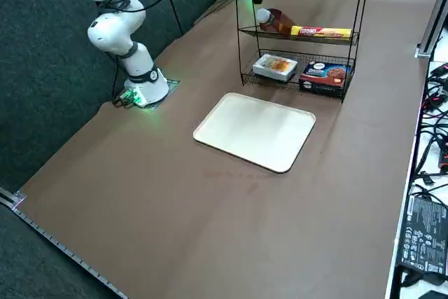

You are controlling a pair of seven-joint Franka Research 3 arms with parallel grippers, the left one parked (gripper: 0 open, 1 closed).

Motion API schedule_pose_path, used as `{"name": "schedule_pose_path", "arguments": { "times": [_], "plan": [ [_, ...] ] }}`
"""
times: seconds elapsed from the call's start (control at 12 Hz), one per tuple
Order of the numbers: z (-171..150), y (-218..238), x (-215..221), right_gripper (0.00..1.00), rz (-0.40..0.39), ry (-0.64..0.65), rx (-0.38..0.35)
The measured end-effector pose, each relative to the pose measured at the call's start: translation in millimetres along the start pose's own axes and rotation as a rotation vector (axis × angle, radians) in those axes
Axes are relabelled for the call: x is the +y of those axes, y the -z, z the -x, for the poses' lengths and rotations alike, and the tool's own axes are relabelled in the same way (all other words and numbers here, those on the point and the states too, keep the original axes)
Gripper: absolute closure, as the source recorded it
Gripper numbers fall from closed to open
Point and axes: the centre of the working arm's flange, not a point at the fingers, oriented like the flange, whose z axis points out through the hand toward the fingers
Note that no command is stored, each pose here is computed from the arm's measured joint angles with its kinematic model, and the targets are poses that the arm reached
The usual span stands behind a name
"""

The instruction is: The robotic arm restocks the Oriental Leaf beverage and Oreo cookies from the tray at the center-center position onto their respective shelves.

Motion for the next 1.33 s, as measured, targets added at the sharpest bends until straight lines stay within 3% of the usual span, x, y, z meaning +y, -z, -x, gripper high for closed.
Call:
{"name": "schedule_pose_path", "arguments": {
  "times": [0.42, 0.58, 0.83, 1.33],
  "plan": [
    [13, -3, 5, 0.0, 0.017, 0.001, 0.004],
    [15, -2, 10, 0.0, 0.075, 0.009, -0.002],
    [16, -2, 10, 0.0, 0.085, 0.015, -0.011],
    [29, 7, 5, 0.0, 0.087, 0.023, -0.078]
  ]
}}
